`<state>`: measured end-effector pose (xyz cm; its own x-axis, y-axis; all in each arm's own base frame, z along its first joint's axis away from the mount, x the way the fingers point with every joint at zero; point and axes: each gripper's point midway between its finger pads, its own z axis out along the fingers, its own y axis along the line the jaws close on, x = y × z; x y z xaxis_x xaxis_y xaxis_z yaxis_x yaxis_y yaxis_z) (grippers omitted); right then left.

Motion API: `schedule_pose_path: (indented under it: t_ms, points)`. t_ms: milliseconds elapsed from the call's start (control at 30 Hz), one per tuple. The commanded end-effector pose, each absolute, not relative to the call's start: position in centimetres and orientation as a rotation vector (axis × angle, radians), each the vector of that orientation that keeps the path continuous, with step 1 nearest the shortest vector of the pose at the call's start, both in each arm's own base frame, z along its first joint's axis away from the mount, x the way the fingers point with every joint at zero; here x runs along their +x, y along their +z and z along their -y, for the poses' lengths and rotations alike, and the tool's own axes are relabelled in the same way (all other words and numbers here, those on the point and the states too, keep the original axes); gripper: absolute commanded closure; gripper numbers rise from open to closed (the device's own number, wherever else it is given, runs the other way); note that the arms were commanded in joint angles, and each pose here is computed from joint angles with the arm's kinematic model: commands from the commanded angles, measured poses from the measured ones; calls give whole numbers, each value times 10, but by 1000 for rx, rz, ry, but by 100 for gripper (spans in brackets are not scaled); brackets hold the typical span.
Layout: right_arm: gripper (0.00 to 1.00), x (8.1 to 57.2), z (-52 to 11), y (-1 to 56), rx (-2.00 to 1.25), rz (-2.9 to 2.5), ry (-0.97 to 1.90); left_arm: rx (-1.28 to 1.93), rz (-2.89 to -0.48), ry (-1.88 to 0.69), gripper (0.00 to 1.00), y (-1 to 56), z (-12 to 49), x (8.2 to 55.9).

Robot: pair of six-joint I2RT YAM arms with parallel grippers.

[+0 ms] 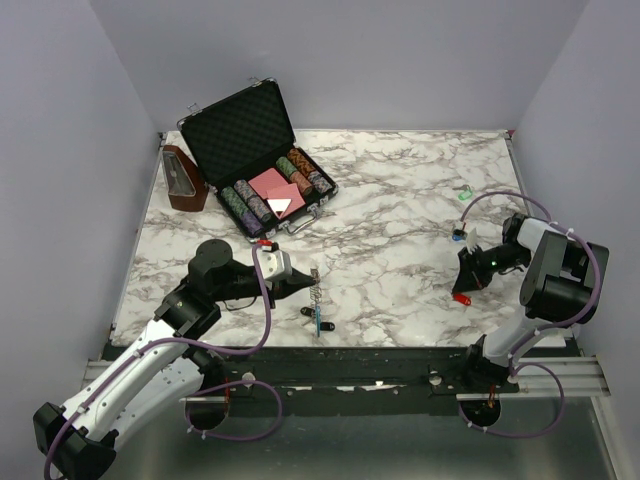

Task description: Put the keys on the keyring

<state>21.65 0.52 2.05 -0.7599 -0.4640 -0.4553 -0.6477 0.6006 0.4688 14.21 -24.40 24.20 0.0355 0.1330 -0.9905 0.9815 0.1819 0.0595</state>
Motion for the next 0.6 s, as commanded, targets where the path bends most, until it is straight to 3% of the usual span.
schedule_pose_path:
  t_ms: [0,267,567]
  points:
    - [96,211,-2,18,-924,-2561,923,1205,-1270,-973,100,259,246,139]
    - [99,222,-9,42,-963,-2449,931,1207,-1269,-976,100,259,247,139]
    - [99,241,-38,130,-1225,-1946,901,1208,-1240,-975,100,262,247,137]
